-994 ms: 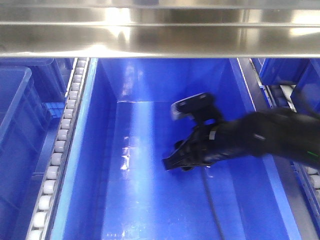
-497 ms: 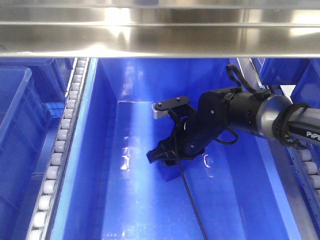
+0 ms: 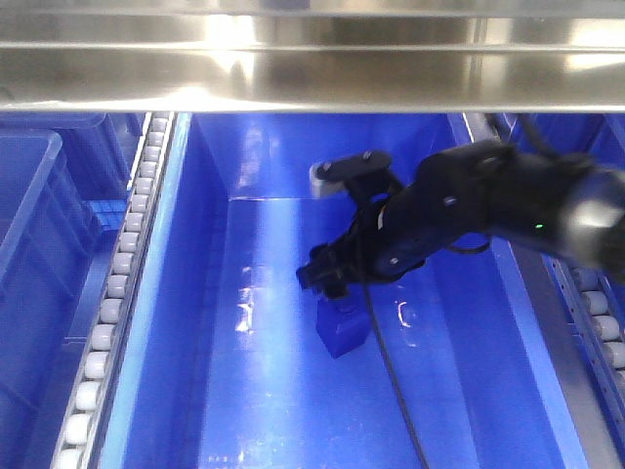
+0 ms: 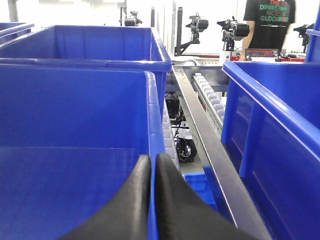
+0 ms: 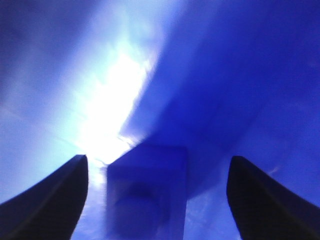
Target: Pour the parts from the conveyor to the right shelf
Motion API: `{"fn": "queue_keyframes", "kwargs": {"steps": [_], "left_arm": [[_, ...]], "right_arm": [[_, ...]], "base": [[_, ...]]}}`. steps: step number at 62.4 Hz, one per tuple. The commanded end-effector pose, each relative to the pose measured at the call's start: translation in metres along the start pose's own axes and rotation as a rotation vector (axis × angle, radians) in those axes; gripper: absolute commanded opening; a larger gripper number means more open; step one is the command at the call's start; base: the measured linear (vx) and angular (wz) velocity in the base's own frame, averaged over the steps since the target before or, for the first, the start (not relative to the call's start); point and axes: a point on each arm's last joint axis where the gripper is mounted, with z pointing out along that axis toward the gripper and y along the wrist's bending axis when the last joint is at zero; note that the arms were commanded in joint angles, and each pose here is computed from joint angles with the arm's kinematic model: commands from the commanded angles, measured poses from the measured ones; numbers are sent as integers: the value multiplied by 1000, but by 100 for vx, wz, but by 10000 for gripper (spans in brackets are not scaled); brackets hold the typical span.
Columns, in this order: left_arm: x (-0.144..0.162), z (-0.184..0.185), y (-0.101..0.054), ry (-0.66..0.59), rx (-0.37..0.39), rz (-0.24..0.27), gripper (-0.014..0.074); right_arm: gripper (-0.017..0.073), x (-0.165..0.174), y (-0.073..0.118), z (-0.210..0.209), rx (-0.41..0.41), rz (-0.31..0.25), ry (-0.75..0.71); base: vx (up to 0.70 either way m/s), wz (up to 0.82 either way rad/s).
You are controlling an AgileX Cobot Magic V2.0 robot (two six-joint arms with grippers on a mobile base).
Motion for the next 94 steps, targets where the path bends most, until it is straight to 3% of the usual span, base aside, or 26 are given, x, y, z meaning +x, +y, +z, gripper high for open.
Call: {"fn": "queue_keyframes", "kwargs": {"steps": [1,26,41,52,73,94], "left_arm": [[3,0,-1,-61,5,-10,-6],[3,0,-1,-61,5,-10,-6],[3,0,-1,-61,5,-10,-6],[3,0,-1,-61,5,-10,-6],[3,0,-1,-61,5,-10,-6],[3,0,-1,-61,5,-10,-6]], "right_arm": [[542,-8,2,-37,-8,8,-160],[542,40,-12,-94,29,45,-384],[542,73,-59,-120,139,214,-435],[542,103,-74,-145,214,267,-500],[542,161,-54,-190,255,176,-734],[542,242,-37,-203,304,104,-976]], "base": [[0,0],[0,0],[0,0],[0,0],[0,0],[0,0]]}}
